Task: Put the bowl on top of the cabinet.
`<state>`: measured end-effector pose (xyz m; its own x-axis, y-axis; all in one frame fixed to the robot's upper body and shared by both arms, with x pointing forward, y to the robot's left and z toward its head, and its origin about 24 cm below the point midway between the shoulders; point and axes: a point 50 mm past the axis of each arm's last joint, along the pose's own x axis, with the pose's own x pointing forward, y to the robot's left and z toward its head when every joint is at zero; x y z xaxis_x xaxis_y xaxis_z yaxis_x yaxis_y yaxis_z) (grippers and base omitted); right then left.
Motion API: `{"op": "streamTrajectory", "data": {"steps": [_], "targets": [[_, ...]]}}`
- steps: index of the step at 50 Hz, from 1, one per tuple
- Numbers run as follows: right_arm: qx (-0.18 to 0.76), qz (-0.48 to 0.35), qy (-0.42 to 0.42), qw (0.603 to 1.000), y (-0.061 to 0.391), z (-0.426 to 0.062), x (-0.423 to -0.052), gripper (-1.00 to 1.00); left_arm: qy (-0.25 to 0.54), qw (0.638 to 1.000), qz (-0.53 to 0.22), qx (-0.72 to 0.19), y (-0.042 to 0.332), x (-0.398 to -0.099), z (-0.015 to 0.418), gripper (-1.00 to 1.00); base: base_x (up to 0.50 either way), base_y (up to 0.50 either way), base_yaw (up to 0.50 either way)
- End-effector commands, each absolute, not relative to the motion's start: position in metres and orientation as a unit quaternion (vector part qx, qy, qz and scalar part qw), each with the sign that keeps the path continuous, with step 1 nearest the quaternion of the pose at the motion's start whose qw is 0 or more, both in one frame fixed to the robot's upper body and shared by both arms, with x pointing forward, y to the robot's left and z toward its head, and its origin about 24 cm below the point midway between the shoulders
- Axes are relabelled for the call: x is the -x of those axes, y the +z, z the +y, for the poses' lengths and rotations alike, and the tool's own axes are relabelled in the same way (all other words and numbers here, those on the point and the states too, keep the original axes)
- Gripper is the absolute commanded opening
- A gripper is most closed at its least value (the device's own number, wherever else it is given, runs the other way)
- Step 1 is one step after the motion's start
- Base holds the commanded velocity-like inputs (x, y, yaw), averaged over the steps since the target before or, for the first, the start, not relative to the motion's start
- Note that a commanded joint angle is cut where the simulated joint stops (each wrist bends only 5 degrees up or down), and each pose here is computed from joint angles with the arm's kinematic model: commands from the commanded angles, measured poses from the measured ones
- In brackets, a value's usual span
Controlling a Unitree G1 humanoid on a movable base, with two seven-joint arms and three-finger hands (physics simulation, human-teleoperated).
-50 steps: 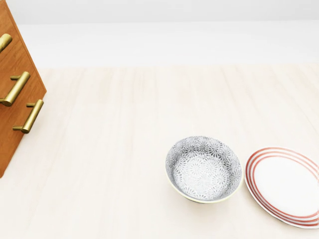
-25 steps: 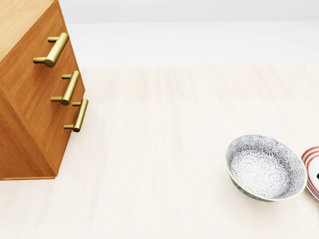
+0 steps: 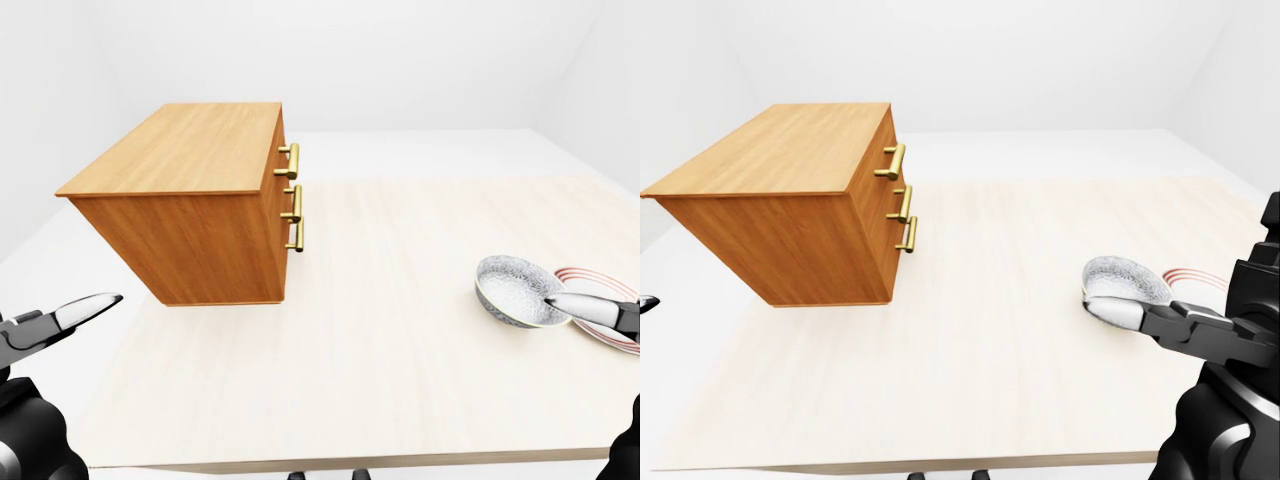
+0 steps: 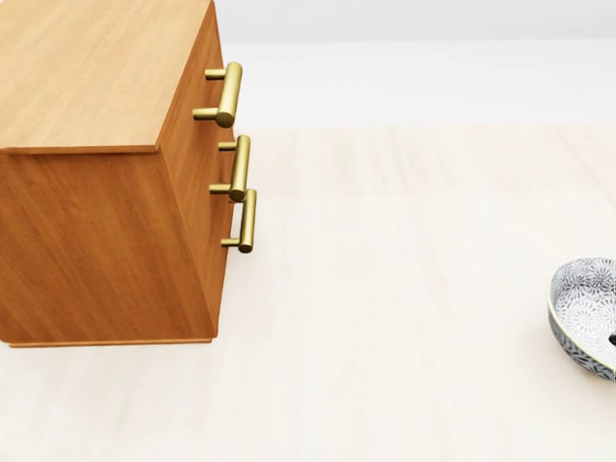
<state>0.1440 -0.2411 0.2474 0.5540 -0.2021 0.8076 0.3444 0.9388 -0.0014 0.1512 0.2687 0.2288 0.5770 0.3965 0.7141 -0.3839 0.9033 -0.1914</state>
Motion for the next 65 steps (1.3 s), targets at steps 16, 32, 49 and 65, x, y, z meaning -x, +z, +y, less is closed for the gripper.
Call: {"op": "streamTrajectory", "data": {"steps": [16,32,49,65], "targets": [[0.079,-0.437,-0.156,0.882,0.245,-0.242,-0.147,1.0,0.219,0.888,-0.404,0.007,0.229,-0.151,0.268,1.0,0.0,0.43,0.0],[0.169,-0.41,-0.15,0.884,0.262,-0.27,-0.186,1.0,0.219,0.887,-0.407,0.006,0.23,-0.151,0.268,1.0,0.0,0.05,0.0],[0.448,-0.078,-0.148,0.878,0.219,-0.34,-0.24,1.0,0.218,0.888,-0.406,0.006,0.23,-0.152,0.267,1.0,0.0,0.0,0.0],[0.464,0.238,-0.222,0.824,0.161,-0.44,-0.271,1.0,0.218,0.889,-0.402,0.007,0.228,-0.154,0.267,1.0,0.0,0.0,0.0]]}}
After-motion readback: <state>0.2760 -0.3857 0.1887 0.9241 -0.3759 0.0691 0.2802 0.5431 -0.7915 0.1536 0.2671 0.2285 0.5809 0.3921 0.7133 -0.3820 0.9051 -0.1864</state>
